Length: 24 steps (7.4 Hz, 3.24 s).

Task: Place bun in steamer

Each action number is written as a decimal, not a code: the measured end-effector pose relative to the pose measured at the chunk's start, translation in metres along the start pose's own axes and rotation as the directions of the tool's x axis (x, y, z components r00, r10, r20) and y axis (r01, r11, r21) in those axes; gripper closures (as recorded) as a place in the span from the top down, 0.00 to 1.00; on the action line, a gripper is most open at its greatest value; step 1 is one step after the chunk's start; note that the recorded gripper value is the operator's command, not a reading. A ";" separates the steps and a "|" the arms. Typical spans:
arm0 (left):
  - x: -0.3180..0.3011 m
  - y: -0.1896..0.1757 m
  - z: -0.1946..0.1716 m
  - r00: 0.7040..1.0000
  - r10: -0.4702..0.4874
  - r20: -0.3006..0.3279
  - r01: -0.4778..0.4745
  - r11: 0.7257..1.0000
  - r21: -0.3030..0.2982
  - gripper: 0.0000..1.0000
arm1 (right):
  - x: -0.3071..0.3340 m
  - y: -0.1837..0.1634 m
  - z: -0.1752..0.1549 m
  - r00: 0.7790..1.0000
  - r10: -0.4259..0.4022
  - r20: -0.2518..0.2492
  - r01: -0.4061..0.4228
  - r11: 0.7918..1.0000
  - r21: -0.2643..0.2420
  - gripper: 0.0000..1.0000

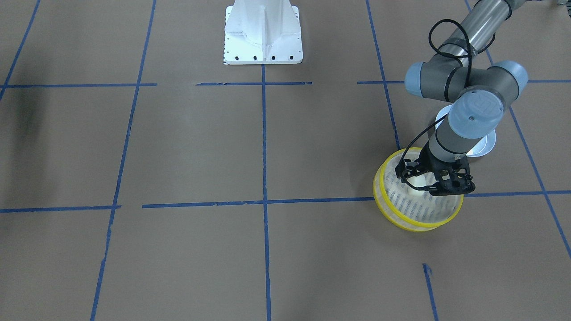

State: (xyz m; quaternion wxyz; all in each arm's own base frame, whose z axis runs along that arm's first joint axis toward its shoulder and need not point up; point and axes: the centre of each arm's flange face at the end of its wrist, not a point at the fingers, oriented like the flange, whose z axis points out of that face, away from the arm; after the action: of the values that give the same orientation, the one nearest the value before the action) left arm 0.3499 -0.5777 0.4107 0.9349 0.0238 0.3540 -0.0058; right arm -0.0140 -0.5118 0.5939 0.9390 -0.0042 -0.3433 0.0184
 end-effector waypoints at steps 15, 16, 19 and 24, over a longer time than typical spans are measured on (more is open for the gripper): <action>-0.464 0.096 -0.117 0.991 0.126 0.040 -0.127 0.992 0.020 1.00 | 0.000 0.000 0.000 1.000 0.000 0.000 0.000 1.000 0.000 1.00; -0.469 0.101 -0.114 0.992 0.121 0.040 -0.121 0.992 0.016 1.00 | 0.000 0.000 0.000 1.000 0.000 0.000 0.000 1.000 0.000 1.00; -0.468 0.103 -0.112 0.994 0.112 0.007 -0.112 0.994 0.014 1.00 | 0.000 0.000 0.000 1.000 0.000 0.000 0.000 1.000 0.000 1.00; -0.460 0.103 -0.112 0.992 0.109 -0.069 -0.108 0.994 0.018 1.00 | 0.000 0.000 0.000 1.000 0.000 0.000 0.000 1.000 0.000 1.00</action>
State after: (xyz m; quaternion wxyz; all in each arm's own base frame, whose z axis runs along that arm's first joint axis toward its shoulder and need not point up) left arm -0.0663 -0.4722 0.6354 0.9208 0.0499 0.3844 0.0436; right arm -0.0140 -0.5118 0.5939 0.9390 -0.0042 -0.3433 0.0184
